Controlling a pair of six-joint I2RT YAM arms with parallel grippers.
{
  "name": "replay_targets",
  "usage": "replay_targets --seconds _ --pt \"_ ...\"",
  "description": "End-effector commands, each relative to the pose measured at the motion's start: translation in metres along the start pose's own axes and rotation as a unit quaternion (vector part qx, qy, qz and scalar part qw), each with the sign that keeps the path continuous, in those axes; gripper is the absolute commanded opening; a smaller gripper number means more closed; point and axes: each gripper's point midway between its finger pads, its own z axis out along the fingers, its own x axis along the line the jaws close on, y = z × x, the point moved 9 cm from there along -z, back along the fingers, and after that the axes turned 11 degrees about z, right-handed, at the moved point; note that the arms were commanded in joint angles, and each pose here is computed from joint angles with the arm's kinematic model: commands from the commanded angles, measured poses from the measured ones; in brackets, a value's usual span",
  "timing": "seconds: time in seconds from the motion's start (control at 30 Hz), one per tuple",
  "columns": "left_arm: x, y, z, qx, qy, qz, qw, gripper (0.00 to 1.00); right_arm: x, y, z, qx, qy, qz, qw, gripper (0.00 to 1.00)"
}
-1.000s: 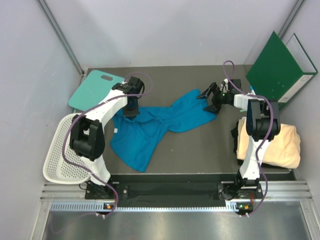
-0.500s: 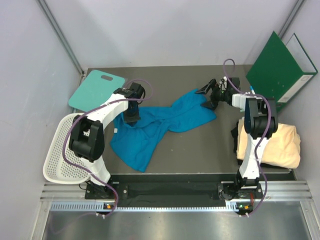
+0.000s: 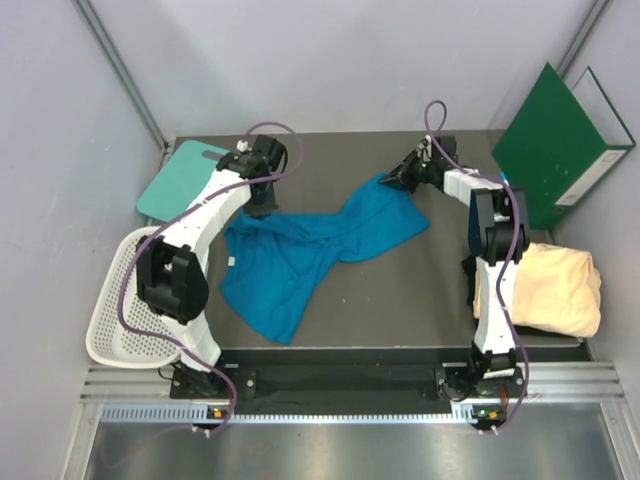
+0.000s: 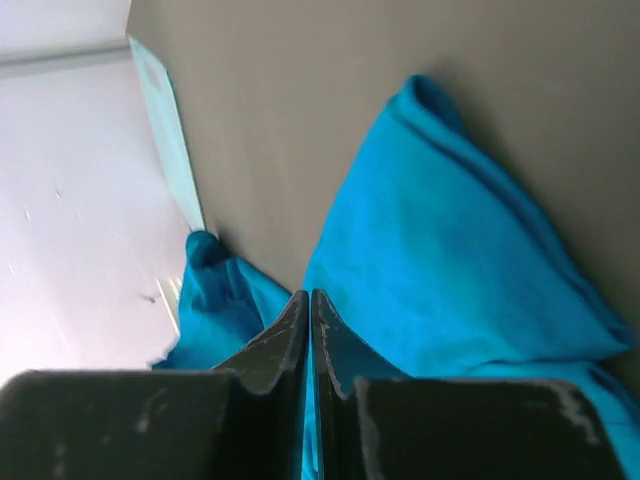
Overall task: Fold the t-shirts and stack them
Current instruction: Flatten out the tshirt
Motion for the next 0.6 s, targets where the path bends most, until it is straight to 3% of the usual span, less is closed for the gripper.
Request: replay_targets --seconds 0.0,0.17,0.23,0.37,0.4,0.47,0.5,0.57 --pt "0.027 0.026 -0.030 -0.053 0.029 -0.023 0.998 0.00 0.039 0.002 -0.004 -0.018 0.030 -0.039 0.999 0.00" --pt "0.048 0.045 -0.034 -0.072 0.030 -0.051 0.996 0.00 0.055 0.002 -0.016 -0.032 0.035 -0.063 0.997 0.00" --pt "0.052 0.050 -0.035 -0.077 0.030 -0.053 0.995 0.00 0.054 0.001 -0.021 -0.033 0.020 -0.074 0.996 0.09" --pt "0.069 0.064 -0.048 -0.106 0.042 -0.067 0.991 0.00 0.045 0.000 -0.029 -0.039 -0.006 -0.081 0.996 0.51" --pt "0.072 0.066 -0.051 -0.109 0.045 -0.069 0.991 0.00 0.043 0.000 -0.030 -0.043 -0.007 -0.082 0.996 0.67" --pt "0.081 0.072 -0.058 -0.124 0.051 -0.076 0.988 0.00 0.038 0.000 -0.035 -0.044 -0.009 -0.078 0.996 0.81" --pt "0.084 0.073 -0.060 -0.125 0.053 -0.076 0.988 0.00 0.036 0.000 -0.036 -0.045 -0.009 -0.074 0.996 0.95" --pt "0.091 0.080 -0.070 -0.140 0.051 -0.084 0.985 0.00 0.035 -0.002 -0.041 -0.044 0.000 -0.073 0.996 0.99"
